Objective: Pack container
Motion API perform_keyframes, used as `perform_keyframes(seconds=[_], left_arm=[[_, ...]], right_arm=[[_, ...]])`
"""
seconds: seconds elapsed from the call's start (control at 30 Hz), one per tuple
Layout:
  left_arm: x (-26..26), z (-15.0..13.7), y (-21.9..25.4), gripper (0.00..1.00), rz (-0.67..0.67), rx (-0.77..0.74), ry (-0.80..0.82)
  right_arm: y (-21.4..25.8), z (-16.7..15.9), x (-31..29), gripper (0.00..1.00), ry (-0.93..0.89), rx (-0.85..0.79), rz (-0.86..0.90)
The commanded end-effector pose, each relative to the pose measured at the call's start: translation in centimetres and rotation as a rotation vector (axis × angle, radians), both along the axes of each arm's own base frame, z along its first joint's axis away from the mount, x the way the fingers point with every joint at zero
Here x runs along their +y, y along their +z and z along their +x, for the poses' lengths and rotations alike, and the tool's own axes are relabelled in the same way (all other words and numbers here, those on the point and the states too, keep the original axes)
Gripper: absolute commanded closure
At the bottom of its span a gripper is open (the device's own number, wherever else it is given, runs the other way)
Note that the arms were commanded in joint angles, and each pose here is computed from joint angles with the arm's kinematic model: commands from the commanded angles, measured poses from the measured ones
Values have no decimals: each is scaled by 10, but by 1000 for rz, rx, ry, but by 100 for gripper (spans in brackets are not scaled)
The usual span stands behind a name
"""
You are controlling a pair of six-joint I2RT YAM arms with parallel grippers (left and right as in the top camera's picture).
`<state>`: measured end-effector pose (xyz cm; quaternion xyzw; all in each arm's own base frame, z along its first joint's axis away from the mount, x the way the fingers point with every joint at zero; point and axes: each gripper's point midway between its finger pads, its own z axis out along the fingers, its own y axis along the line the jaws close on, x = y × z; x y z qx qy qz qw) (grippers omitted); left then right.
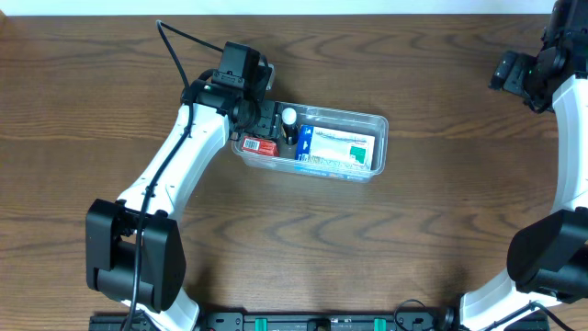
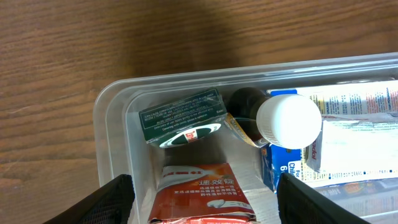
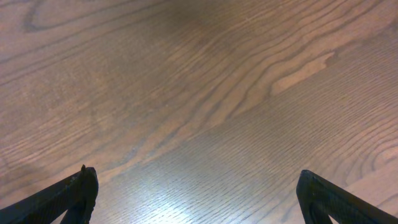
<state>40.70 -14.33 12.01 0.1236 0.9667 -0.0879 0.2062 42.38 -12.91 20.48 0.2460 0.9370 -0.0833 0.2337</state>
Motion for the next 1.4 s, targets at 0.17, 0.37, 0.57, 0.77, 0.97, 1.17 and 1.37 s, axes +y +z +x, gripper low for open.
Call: perform_keyframes(seconds=[0.17,0.37,0.57,0.77,0.97,1.17,1.37], left_arm=[[20,-13,57,2,56,-117,37],[35,-48,121,2,42,-230,55],[49,-93,165,2,16,-302,60],[66,-146,165,2,41,-219,59],[78,-184,157,2,81,-128,46],[93,-193,157,2,141,-140,78],[117,-175,166,2,140,-294,170]], right_arm=[[-2,-1,-2,1,5,10,-6],[-2,-1,-2,1,5,10,-6],[-2,-1,-2,1,5,10,-6],[-2,-1,-2,1,5,10,-6],[-2,-1,-2,1,5,10,-6],[-2,-1,-2,1,5,10,-6],[-2,-1,-2,1,5,10,-6]])
